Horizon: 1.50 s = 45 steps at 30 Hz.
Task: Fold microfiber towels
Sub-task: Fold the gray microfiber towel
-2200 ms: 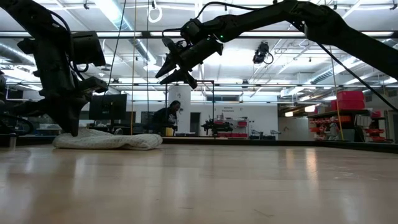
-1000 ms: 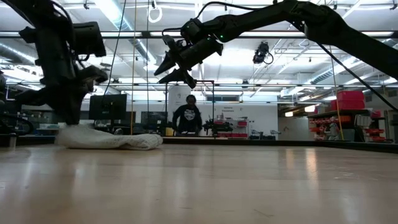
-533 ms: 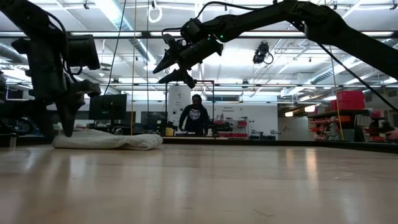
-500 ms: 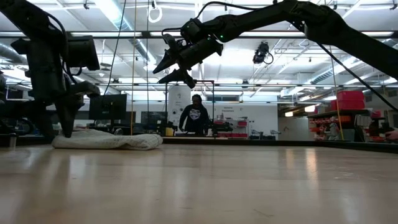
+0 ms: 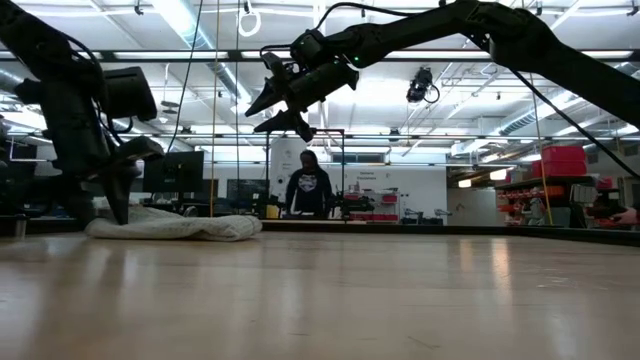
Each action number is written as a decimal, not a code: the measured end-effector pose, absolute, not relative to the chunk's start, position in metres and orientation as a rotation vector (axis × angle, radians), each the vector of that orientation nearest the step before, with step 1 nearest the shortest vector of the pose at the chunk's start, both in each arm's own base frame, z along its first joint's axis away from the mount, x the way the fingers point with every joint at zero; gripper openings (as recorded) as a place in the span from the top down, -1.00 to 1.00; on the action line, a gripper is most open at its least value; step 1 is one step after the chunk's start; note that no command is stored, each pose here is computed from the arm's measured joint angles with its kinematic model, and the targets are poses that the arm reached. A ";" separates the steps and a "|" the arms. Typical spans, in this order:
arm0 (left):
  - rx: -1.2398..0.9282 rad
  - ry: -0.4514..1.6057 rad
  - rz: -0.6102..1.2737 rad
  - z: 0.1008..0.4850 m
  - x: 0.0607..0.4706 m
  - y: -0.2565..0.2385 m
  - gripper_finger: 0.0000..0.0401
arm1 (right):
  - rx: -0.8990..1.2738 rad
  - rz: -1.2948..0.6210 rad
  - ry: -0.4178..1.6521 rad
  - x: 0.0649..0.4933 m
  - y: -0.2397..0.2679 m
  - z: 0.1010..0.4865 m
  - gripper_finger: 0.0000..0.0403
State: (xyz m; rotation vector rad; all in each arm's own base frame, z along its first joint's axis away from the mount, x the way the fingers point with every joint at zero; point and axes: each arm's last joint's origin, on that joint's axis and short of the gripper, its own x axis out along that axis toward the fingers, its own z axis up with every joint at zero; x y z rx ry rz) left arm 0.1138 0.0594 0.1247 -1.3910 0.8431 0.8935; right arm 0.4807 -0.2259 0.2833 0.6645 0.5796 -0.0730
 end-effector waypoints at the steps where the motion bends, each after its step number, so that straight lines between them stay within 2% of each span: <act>1: -1.391 0.828 0.888 0.125 0.114 0.060 0.16 | 0.665 -0.073 0.580 0.481 -0.226 0.283 0.09; 5: -1.369 0.748 0.881 0.129 0.118 0.065 0.16 | 0.671 -0.075 0.580 0.481 -0.226 0.283 0.09; 11: -1.381 0.758 0.873 0.126 0.116 0.064 0.20 | 0.671 -0.075 0.580 0.481 -0.226 0.283 0.19; 17: -1.384 0.759 0.874 0.126 0.116 0.064 0.57 | 0.671 -0.075 0.580 0.481 -0.226 0.283 0.25; 23: -1.388 0.753 0.869 0.126 0.117 0.064 0.93 | 0.675 -0.076 0.580 0.481 -0.226 0.283 0.15; 29: -1.414 0.715 0.808 0.132 0.122 0.066 0.94 | 0.676 -0.077 0.580 0.481 -0.226 0.283 0.16; 37: -1.360 0.656 0.803 0.164 0.134 0.074 0.94 | 0.676 -0.077 0.579 0.480 -0.226 0.283 0.27; 45: -1.240 0.678 0.843 0.183 0.136 0.078 0.94 | 0.677 -0.078 0.579 0.480 -0.226 0.283 0.14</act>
